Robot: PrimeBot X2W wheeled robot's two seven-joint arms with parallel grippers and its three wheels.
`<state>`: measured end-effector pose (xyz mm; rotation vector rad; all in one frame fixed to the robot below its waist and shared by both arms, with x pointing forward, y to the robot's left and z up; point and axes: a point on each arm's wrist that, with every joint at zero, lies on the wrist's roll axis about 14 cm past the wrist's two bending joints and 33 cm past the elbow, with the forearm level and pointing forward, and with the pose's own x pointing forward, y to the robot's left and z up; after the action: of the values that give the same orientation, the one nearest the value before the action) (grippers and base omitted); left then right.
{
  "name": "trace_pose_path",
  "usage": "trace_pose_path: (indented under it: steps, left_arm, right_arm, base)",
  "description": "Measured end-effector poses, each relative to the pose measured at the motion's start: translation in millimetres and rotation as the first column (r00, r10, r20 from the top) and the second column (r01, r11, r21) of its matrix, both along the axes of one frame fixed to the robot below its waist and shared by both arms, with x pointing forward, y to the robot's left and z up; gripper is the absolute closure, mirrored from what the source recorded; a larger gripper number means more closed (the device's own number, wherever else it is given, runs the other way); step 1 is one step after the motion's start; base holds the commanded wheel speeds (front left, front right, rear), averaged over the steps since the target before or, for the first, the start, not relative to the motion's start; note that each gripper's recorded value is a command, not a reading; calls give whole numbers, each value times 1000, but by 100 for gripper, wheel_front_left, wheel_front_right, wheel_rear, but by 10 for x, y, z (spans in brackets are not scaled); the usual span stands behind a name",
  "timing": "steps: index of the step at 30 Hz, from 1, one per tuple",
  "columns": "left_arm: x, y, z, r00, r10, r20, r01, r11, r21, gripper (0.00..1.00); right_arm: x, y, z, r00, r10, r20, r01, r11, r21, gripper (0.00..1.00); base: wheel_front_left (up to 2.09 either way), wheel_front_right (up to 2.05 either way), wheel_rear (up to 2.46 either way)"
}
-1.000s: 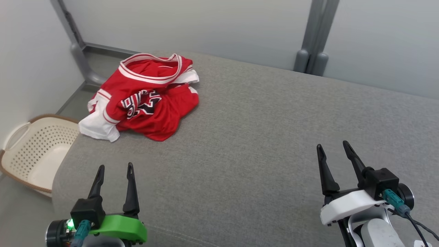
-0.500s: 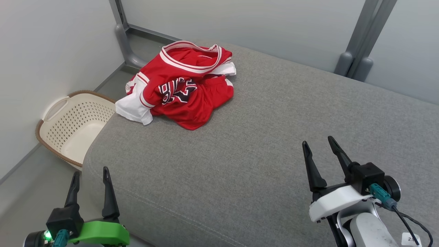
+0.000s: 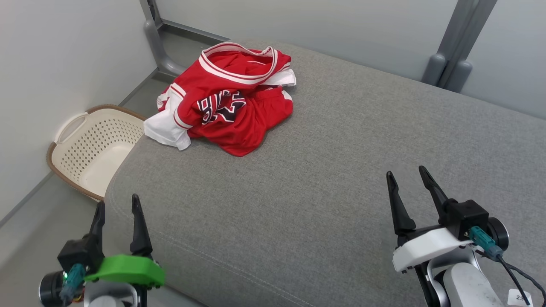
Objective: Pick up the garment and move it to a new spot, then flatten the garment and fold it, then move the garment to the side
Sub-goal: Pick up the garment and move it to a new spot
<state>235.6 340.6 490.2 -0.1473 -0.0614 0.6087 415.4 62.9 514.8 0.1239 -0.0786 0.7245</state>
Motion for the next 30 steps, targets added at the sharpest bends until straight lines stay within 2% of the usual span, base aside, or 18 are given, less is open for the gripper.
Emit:
trace_pose_path:
  steps: [8, 16, 21, 25, 30]
  left_arm:
    - [621, 96, 33, 997, -78, 5, 78, 994, -73, 0]
    - [1450, 177, -11, 984, -166, -63, 146, 960, -239, 0]
    - [1921, 197, -62, 971, -212, -113, 170, 938, -303, 0]
    - [2184, 139, -251, 942, -268, -203, 187, 920, -345, 0]
    - [2374, 78, -579, 880, -318, -354, 188, 916, -356, 0]
  right_arm:
    - [8, -92, -32, 1000, -17, 16, 17, 1000, -20, 0]
    - [184, -213, -143, 999, -50, 18, 51, 997, -57, 0]
    - [315, -350, -233, 996, -87, 8, 88, 993, -74, 0]
    - [385, -486, -363, 992, -122, -16, 120, 989, -87, 0]
    - [422, -688, -554, 983, -172, -58, 165, 980, -109, 0]
  base:
    - [0, 0, 0]
    - [0, 0, 0]
    - [0, 0, 0]
    - [0, 0, 0]
    - [0, 0, 0]
